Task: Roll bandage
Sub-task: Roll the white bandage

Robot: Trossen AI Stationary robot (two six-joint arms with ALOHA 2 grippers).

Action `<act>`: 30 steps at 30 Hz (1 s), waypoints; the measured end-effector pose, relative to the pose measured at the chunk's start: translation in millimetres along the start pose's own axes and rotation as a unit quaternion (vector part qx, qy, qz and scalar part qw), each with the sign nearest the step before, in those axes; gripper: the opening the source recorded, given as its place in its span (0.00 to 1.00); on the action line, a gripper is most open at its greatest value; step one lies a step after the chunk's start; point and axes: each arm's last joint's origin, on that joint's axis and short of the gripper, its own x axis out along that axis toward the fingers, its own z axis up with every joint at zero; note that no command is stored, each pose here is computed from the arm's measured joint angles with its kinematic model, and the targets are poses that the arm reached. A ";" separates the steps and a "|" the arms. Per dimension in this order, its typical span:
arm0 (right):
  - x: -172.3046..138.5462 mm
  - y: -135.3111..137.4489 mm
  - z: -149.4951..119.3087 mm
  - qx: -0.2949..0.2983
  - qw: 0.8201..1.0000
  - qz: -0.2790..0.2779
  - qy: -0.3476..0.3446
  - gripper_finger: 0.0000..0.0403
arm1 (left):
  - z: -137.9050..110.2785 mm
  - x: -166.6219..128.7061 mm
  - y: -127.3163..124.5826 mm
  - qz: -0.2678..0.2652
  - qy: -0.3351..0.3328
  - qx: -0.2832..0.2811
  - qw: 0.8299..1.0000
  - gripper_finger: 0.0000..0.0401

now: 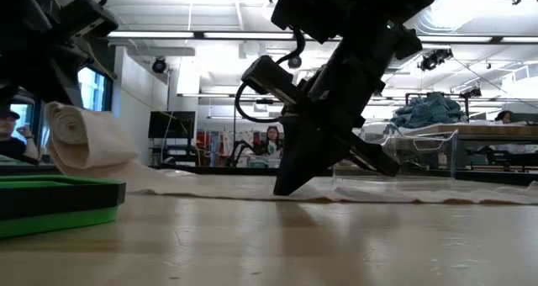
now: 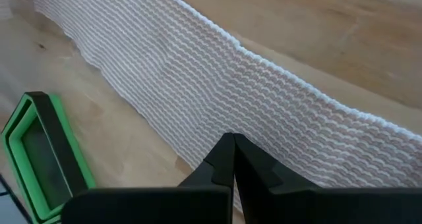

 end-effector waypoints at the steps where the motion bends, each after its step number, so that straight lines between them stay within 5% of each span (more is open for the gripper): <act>1: 0.1 0.4 -0.2 0.000 1.000 0.002 0.000 0.00 | -1.2 0.7 -2.2 0.002 0.000 0.003 1.000 0.00; 18: 0.8 3.0 -0.6 0.009 1.000 0.019 0.007 0.00 | -21.5 36.1 -42.9 0.049 -0.009 0.088 0.995 0.00; 30: 0.8 3.3 -0.6 0.007 1.000 0.021 0.007 0.00 | -18.4 42.6 -49.1 0.045 -0.010 0.077 0.996 0.00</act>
